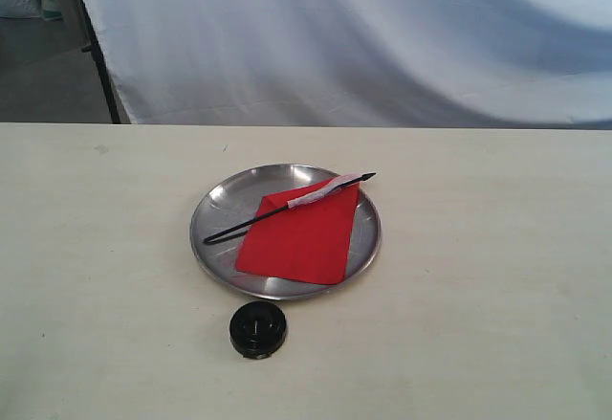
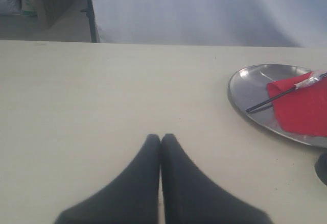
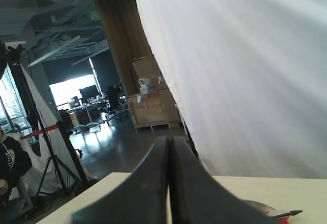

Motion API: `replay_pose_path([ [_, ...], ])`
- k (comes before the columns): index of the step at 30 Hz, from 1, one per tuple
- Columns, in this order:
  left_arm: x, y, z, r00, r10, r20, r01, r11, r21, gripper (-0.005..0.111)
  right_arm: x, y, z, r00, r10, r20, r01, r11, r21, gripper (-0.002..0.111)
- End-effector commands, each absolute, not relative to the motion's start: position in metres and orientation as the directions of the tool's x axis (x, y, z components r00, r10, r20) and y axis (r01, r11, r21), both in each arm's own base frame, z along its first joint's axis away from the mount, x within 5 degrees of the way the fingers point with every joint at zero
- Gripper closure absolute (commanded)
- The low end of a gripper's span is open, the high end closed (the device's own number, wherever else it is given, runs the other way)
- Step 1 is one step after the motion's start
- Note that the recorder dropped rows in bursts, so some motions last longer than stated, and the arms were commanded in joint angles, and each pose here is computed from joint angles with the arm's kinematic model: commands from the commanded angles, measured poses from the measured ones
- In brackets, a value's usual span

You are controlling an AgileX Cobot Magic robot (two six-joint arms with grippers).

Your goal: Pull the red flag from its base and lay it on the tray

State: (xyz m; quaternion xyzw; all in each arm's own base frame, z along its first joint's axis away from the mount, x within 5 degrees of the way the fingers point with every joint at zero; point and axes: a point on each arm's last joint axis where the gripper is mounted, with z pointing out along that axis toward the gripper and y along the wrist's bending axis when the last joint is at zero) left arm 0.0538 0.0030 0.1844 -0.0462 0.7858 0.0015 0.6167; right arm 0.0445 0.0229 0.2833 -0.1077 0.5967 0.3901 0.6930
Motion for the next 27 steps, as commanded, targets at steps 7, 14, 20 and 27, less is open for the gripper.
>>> replay_pose_path([
  [7, 0.054, 0.003, 0.184, -0.23, -0.077, -0.97, -0.075, 0.995, -0.061, 0.107, 0.04, 0.023, 0.282, 0.09, 0.308, -0.947, -0.66, 0.731, 0.175, 0.109],
  [14, 0.054, 0.003, 0.184, -0.23, -0.077, -0.97, -0.075, 0.995, -0.061, 0.107, 0.045, 0.026, 0.258, 0.149, 0.098, -0.984, -0.503, 0.864, 0.01, 0.109],
  [20, 0.054, 0.003, 0.184, -0.23, -0.077, -0.97, -0.075, 0.995, -0.061, 0.107, 0.053, 0.017, 0.214, 0.07, 0.061, -0.996, -0.303, 0.952, 0.037, 0.109],
  [27, 0.054, 0.003, 0.184, -0.23, -0.076, -0.97, -0.075, 0.995, -0.06, 0.107, 0.052, 0.022, 0.212, 0.067, 0.019, -0.998, -0.33, 0.944, -0.004, 0.109],
])
